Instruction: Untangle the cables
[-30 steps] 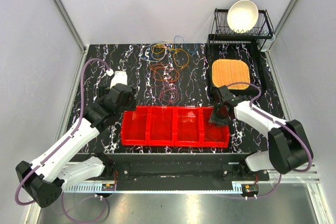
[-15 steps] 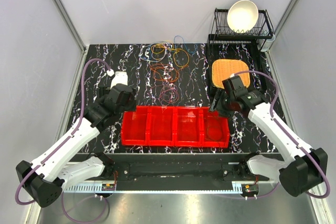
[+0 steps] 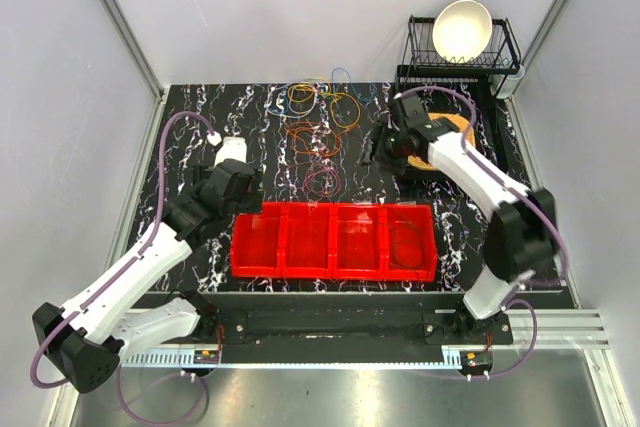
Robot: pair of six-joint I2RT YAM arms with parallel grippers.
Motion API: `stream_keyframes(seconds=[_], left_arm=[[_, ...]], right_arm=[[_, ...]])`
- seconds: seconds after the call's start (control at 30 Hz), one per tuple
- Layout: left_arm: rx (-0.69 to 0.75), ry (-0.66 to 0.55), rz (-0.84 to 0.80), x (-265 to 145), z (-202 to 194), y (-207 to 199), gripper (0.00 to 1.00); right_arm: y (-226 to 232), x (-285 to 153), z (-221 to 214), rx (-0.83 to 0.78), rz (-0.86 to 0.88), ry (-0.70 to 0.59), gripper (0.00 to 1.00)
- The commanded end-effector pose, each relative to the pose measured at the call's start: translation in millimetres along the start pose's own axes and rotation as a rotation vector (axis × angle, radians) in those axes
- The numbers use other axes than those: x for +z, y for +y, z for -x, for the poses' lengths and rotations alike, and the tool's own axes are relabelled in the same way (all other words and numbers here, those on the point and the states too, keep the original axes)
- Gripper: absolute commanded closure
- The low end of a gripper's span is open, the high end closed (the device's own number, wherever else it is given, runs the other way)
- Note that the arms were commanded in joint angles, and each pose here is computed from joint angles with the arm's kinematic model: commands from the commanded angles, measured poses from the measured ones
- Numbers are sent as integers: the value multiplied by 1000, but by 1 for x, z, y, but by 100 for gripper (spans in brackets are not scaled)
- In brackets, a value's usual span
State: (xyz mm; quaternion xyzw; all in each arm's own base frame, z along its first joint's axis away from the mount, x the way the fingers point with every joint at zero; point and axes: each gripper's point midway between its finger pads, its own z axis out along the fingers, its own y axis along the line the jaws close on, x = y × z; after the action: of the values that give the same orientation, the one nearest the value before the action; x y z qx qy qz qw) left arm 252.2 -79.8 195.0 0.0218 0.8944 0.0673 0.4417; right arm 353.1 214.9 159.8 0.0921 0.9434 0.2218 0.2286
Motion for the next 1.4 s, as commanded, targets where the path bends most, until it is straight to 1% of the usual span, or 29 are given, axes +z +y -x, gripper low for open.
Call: stream_keyframes(seconds=[0.0, 0.07, 0.1, 0.17, 0.2, 0.4, 0.6, 0.77, 0.87, 0.9, 1.0, 1.03, 1.07, 1.1, 1.13, 1.17, 1.23, 1.33, 1.37], left_arm=[[-17, -40, 6, -2, 15, 0, 4], [-7, -31, 19, 0, 13, 0, 4], [-6, -29, 26, 1, 13, 1, 4], [2, -18, 36, 3, 11, 1, 4], [4, -15, 42, 5, 11, 1, 4], [17, -2, 55, 8, 8, 1, 4], [19, 0, 49, 8, 9, 0, 4], [19, 0, 49, 8, 8, 0, 4], [19, -2, 54, 8, 9, 1, 4], [20, -1, 54, 8, 9, 1, 4], [17, -5, 56, 7, 9, 2, 4], [15, -8, 56, 6, 10, 2, 4], [15, -10, 55, 6, 11, 2, 4], [16, -9, 56, 6, 10, 2, 4], [17, -7, 55, 6, 10, 2, 4], [14, -8, 53, 6, 10, 2, 4], [15, -8, 54, 6, 10, 2, 4], [14, -11, 53, 6, 11, 2, 4], [12, -12, 56, 5, 11, 3, 4]], right_arm=[[31, 37, 37, -59, 73, -37, 37], [35, 53, 48, -51, 77, -43, 37], [38, 72, 57, -41, 76, -43, 37], [42, 90, 63, -10, 87, -31, 37], [44, 105, 72, 3, 96, -33, 37], [54, 154, 90, 62, 134, -18, 37], [50, 174, 100, 95, 130, -24, 38], [44, 191, 101, 104, 114, -21, 41], [43, 199, 104, 111, 111, -25, 46], [40, 205, 101, 115, 104, -16, 53], [40, 211, 99, 117, 104, -1, 61], [41, 210, 99, 119, 110, 2, 70], [42, 210, 99, 119, 114, 2, 75], [43, 209, 100, 118, 118, 3, 83], [47, 206, 100, 112, 131, 5, 93], [50, 202, 102, 107, 142, 4, 100], [65, 183, 109, 86, 191, -6, 100], [103, 131, 128, 38, 312, -42, 100], [126, 95, 139, 10, 373, -83, 100]])
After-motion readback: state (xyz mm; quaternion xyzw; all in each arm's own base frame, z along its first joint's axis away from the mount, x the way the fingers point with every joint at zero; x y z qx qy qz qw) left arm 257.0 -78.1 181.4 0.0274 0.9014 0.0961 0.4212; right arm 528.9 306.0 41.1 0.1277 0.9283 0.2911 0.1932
